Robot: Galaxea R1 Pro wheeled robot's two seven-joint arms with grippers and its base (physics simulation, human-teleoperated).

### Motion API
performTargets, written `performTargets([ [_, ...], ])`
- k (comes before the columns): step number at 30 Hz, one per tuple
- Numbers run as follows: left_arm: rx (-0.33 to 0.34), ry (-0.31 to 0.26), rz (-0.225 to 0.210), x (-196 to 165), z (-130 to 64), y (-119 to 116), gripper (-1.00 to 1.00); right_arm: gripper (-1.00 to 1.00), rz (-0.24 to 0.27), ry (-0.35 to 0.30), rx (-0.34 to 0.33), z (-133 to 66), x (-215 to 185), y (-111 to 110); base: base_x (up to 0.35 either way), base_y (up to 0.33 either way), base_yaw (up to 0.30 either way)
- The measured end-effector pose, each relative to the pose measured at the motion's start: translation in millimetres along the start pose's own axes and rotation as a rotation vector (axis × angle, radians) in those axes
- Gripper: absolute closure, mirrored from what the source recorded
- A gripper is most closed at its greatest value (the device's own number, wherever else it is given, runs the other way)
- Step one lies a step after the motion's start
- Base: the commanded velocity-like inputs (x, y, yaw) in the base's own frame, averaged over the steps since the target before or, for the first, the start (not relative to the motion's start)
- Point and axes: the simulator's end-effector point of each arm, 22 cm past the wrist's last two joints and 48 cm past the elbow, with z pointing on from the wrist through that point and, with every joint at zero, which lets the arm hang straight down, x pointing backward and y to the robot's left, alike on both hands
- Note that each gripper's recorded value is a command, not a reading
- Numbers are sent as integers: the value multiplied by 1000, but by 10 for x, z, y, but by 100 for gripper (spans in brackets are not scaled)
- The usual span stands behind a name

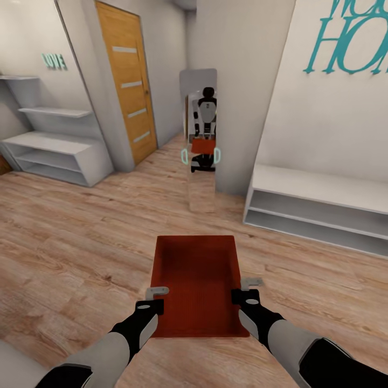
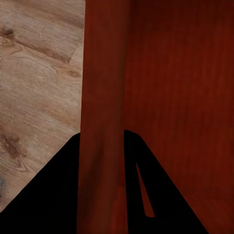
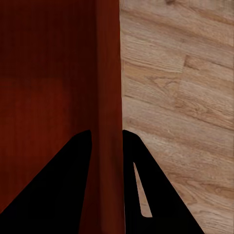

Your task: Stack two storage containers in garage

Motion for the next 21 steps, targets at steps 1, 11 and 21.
performTargets([
  [1, 0, 0, 0, 1, 1, 1, 100, 100, 0, 0, 0, 1, 0, 1, 325, 0, 220],
  [11, 0, 5, 0, 24, 13, 0, 100, 100, -1, 5, 0, 12, 25, 3, 325, 0, 255],
  [21, 0, 6, 0, 34, 19, -1, 100, 100, -1, 6, 0, 17, 36, 3, 325, 0, 111],
])
